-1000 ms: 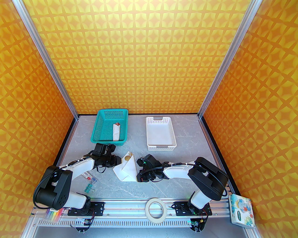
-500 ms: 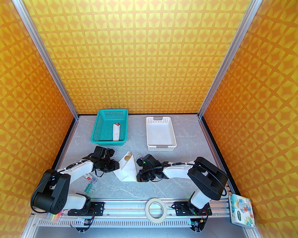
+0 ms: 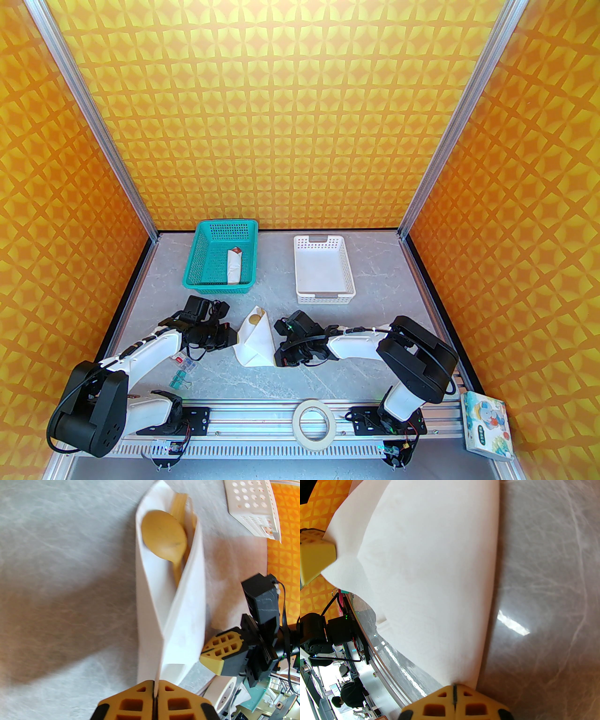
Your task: Place the utensils on the paper napkin and roll it up
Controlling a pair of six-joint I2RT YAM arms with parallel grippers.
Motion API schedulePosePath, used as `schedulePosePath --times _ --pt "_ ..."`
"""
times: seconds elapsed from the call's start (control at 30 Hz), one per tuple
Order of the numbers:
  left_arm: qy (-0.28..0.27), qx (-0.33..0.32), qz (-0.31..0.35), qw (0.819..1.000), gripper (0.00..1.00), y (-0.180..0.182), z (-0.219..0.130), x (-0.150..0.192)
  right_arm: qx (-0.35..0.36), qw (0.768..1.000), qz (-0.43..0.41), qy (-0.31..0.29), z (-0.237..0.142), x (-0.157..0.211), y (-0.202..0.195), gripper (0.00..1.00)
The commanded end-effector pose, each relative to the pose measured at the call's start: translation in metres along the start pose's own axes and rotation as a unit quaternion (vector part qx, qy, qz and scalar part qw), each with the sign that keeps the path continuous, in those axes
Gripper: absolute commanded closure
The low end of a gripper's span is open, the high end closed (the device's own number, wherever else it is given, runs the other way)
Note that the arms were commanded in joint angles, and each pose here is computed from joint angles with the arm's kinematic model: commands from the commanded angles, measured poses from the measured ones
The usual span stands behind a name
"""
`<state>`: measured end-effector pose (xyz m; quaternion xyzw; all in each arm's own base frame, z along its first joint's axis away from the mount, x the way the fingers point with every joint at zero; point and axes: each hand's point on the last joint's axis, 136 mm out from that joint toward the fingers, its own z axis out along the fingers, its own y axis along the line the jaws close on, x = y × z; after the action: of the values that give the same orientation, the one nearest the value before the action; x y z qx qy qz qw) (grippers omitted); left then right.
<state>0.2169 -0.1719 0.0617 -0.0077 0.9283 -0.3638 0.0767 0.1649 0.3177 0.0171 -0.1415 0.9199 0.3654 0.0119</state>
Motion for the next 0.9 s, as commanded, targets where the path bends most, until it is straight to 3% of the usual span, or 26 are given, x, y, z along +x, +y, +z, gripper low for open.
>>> schedulePosePath --times 0.0,0.87 --pt "0.004 0.043 0.008 0.999 0.95 -0.024 -0.004 -0.004 0.067 0.997 0.024 0.037 0.007 0.023 -0.036 1.0" --pt "0.011 0.111 -0.015 0.994 0.98 -0.074 0.025 -0.032 0.075 0.996 0.024 0.042 0.009 0.023 -0.038 1.0"
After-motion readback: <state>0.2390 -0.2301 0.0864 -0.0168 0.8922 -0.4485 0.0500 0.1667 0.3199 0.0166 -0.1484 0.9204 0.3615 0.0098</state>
